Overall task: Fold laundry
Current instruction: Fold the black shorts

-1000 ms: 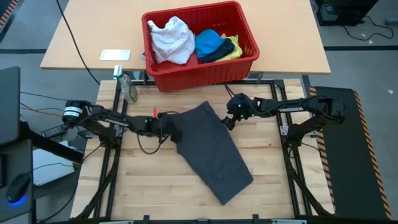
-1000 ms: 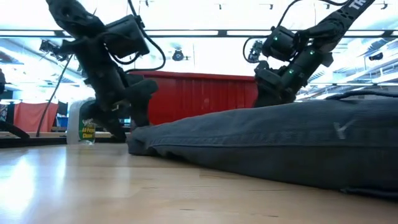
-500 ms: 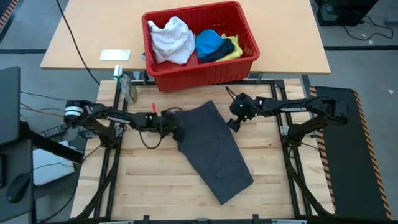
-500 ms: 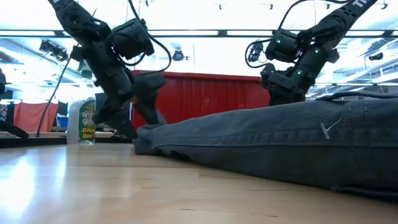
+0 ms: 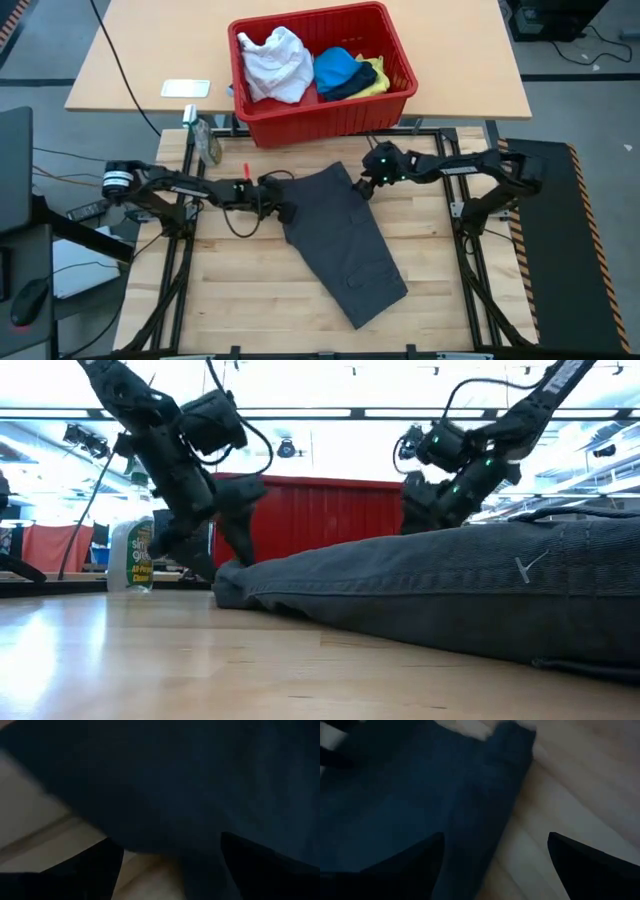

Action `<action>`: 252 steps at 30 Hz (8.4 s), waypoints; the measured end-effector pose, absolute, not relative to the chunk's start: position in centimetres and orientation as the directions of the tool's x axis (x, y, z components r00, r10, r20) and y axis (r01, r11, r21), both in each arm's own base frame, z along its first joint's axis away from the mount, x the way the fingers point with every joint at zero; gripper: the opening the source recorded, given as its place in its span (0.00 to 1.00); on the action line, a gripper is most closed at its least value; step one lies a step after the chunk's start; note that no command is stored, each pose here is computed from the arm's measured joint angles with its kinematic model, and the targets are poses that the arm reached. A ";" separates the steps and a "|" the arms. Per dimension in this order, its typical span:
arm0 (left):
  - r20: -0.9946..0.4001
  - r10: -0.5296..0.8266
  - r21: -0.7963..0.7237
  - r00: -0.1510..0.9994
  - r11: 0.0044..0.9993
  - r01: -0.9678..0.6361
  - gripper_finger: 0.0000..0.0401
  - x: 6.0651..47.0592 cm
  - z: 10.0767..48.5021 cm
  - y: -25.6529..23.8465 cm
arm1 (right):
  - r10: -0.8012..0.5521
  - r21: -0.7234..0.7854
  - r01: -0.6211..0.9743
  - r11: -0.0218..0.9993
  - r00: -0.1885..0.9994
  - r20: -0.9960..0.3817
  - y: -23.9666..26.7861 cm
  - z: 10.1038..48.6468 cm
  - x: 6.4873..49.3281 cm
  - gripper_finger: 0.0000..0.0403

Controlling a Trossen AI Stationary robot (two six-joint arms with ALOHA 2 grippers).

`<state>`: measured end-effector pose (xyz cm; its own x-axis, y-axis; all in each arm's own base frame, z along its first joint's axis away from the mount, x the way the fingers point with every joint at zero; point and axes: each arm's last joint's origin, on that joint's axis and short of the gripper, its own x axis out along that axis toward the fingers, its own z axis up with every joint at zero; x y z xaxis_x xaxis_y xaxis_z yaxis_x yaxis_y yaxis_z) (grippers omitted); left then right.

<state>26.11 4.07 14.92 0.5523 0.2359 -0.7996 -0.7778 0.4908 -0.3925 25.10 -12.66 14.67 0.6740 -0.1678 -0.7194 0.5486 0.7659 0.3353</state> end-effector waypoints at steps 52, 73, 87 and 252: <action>-0.038 0.209 0.093 0.977 0.974 -0.204 0.02 21.5 34.2 -0.2 | -0.171 -0.243 0.164 0.956 0.985 -0.010 -4.3 31.1 23.5 0.06; -0.372 0.013 0.180 0.928 0.982 0.059 0.02 29.3 28.4 -14.4 | -0.067 -0.076 0.038 0.996 0.899 -0.433 7.9 27.7 23.3 0.06; -0.238 0.108 0.238 0.965 0.970 -0.050 0.03 28.1 42.9 -12.3 | -0.116 -0.184 0.093 0.979 0.986 -0.116 7.9 38.4 22.5 0.06; -0.826 0.394 0.119 0.404 0.821 -0.558 0.29 29.6 12.9 -4.4 | -0.457 0.089 0.495 0.865 0.847 -0.272 2.7 14.8 20.2 0.33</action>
<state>29.56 -4.42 12.87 0.4038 0.3936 -0.8258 -0.5578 0.8214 0.1188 20.23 2.66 14.82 0.8470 -0.4566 -0.2722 0.4946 0.8646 0.0888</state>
